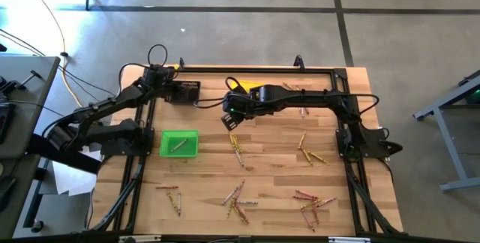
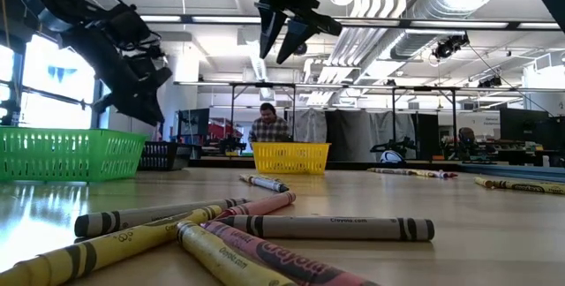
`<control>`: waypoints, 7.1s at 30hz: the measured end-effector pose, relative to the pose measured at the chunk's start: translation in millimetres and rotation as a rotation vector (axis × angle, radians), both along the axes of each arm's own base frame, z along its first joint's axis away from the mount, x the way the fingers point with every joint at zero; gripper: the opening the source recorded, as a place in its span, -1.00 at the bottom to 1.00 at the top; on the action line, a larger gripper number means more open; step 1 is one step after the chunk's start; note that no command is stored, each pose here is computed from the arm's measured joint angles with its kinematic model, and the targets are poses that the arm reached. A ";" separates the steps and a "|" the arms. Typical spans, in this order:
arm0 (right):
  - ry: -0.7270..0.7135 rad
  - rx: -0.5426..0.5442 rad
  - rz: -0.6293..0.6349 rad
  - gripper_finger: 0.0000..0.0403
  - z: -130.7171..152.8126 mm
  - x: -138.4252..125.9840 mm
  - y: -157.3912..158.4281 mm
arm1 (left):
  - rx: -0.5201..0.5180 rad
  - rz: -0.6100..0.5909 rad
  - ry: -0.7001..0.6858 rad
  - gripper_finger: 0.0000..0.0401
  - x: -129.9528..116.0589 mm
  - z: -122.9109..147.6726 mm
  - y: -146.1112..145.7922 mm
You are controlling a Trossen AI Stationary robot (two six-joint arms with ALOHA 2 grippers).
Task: Sort crayons
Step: Put the red crayon into the black bin
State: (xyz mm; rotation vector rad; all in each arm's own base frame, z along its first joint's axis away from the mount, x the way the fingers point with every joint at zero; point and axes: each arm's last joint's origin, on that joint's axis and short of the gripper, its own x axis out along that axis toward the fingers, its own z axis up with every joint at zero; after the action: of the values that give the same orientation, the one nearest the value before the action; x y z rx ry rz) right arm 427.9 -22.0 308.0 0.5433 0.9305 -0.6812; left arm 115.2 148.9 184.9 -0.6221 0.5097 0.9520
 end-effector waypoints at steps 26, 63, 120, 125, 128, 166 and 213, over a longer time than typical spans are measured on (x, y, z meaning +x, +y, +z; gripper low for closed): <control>0.529 -0.001 -0.153 -0.34 2.1 -144.0 -69.9 | 0.025 -0.570 -0.600 -0.75 12.4 93.5 -80.3; 0.047 0.180 -1.115 -0.34 -153.1 -268.8 -156.0 | 0.062 -0.472 -0.615 -0.76 19.7 97.2 -103.7; -0.518 0.076 -0.808 -0.98 -52.7 -266.6 -97.3 | 0.045 -0.465 -0.622 -0.76 19.2 97.1 -103.9; -0.845 0.019 -0.642 -0.98 -20.9 -240.4 -68.9 | 0.020 -0.439 -0.607 -0.76 26.6 93.2 -100.9; -0.985 -0.012 -0.577 -0.98 -8.6 -225.6 -52.8 | 0.020 -0.437 -0.617 -0.76 35.6 92.1 -97.7; -0.681 -0.198 -0.070 -0.98 76.3 -38.7 11.5 | 0.081 -0.613 -0.894 -0.23 107.2 89.7 -98.1; -0.687 -0.161 -0.030 -0.97 76.2 -34.5 12.8 | 0.157 -0.582 -0.843 -0.23 126.1 108.4 -102.1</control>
State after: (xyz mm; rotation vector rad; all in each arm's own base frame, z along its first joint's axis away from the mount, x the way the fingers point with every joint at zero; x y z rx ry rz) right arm 393.3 -9.2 384.2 0.5924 0.2233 -0.5337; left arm 241.3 46.7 293.3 -0.6217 -0.1472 0.1260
